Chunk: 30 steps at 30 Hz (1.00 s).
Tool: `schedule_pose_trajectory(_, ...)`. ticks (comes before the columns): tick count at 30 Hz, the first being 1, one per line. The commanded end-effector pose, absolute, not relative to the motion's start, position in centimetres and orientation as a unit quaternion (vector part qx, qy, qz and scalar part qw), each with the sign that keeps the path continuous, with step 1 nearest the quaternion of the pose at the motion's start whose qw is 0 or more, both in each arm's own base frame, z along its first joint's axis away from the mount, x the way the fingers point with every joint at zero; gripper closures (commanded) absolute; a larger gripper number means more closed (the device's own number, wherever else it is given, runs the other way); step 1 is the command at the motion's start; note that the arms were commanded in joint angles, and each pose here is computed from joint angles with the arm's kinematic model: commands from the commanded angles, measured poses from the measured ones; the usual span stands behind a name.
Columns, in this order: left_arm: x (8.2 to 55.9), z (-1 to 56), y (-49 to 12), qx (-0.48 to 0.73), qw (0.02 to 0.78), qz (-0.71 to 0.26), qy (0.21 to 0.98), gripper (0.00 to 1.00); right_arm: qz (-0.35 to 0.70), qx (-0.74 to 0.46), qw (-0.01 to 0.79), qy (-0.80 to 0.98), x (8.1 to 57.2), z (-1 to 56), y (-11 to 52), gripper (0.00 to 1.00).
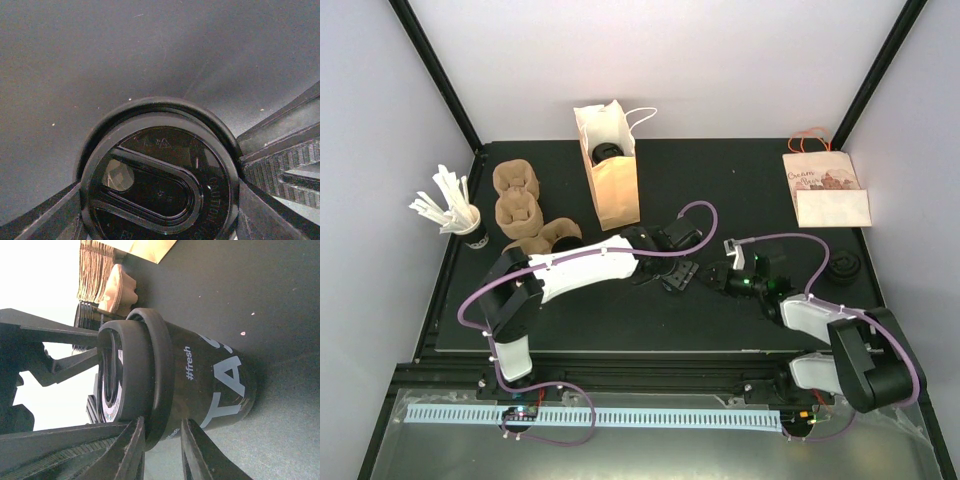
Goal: Pack the takeout coffee
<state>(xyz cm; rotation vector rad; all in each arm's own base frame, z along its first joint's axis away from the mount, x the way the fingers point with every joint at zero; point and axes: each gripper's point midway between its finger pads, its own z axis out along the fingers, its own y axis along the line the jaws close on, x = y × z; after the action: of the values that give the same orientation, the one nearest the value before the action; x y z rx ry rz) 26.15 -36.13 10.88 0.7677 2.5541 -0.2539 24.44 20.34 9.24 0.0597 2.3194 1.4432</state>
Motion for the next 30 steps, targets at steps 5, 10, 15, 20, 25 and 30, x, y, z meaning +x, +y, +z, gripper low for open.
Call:
schedule_pose_trajectory(5,23.7,6.4,-34.8,0.294,0.161,-0.073,0.939,0.45,0.463,0.028,0.161,0.871,22.6,4.0,19.5,0.82)
schedule_pose_trajectory(10,23.3,5.4,-34.6,0.295,0.153,-0.077,0.940,0.45,0.448,0.041,0.121,0.885,19.1,0.2,18.8,0.82)
schedule_pose_trajectory(15,22.9,4.6,-34.4,0.295,0.144,-0.078,0.941,0.46,0.441,0.041,0.099,0.891,18.2,-1.2,19.4,0.82)
schedule_pose_trajectory(20,23.5,5.3,-34.3,0.298,0.155,-0.072,0.939,0.45,0.464,0.032,0.124,0.876,19.5,1.4,20.2,0.74)
schedule_pose_trajectory(25,25.6,8.4,-35.0,0.301,0.183,-0.076,0.933,0.46,0.413,0.011,0.214,0.885,22.4,6.3,18.9,0.51)
schedule_pose_trajectory(30,27.6,13.0,-35.4,0.315,0.213,-0.076,0.922,0.46,0.353,0.007,0.306,0.884,23.9,11.4,16.5,0.43)
